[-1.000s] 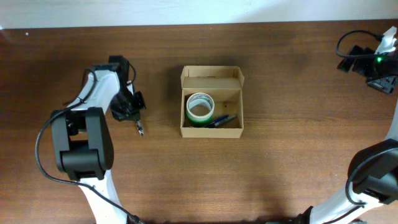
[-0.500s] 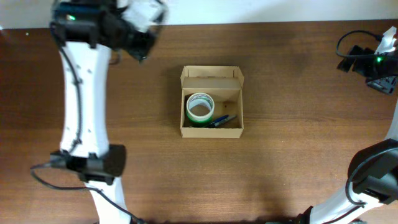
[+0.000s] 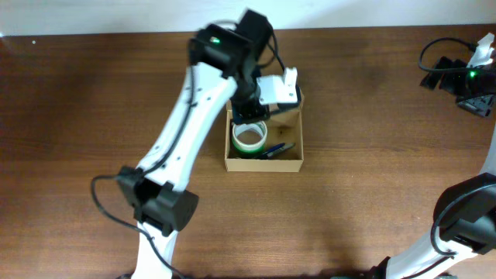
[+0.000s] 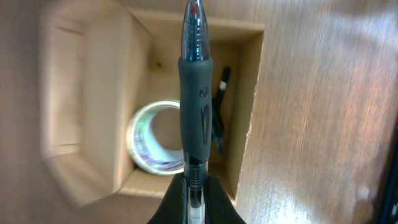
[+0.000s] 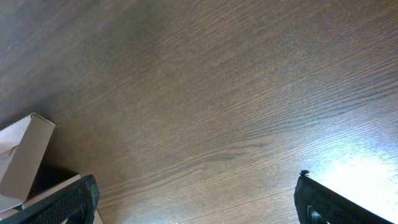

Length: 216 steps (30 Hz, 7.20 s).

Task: Pack container
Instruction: 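Carry the grey pen right and lower it into the box, then release the grey pen and lift the left gripper out of the box, then bring both grippers to the box lid flaps on either side, then swing the lid over with both grippers to close the box, then press down on the closed lid with both grippers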

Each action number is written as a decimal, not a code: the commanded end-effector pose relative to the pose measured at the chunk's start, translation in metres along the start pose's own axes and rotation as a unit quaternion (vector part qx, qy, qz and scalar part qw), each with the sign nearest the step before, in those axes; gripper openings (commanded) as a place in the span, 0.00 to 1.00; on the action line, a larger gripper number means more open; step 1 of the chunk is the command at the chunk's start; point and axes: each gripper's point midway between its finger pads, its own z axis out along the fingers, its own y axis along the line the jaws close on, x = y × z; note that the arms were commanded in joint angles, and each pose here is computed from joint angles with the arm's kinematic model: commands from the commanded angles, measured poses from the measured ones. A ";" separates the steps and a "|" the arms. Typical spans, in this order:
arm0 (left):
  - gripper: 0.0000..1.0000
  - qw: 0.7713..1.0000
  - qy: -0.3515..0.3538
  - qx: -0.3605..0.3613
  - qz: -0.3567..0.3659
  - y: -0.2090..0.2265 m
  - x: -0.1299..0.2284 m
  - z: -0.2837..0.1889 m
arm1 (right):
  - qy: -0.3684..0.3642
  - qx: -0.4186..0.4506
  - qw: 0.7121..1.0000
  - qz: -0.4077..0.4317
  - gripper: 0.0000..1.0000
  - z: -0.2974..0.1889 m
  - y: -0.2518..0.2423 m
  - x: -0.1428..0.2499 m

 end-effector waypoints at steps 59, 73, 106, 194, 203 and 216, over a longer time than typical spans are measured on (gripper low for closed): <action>0.51 0.788 -0.151 -0.228 -0.551 0.108 0.231 -0.172 | -0.025 -0.080 0.996 0.008 0.66 0.000 0.029 -0.015; 0.02 0.764 -0.230 0.055 -0.600 0.163 0.219 -0.010 | 0.103 -0.190 0.975 -0.054 0.04 0.070 0.131 0.033; 0.02 0.737 -0.268 0.283 -0.552 0.157 0.099 0.171 | 0.284 -0.409 0.861 -0.100 0.04 0.201 0.261 0.142; 0.14 0.906 -0.127 -0.111 -0.389 -0.023 0.113 0.005 | 0.167 -0.108 0.876 -0.440 0.04 -0.002 0.268 0.225; 0.14 0.903 -0.137 -0.060 -0.402 -0.008 0.103 0.049 | 0.167 -0.072 0.899 -0.399 0.04 0.045 0.257 0.229; 0.13 0.903 -0.104 -0.017 -0.417 -0.011 0.109 0.085 | 0.225 -0.042 0.893 -0.386 0.04 0.095 0.219 0.267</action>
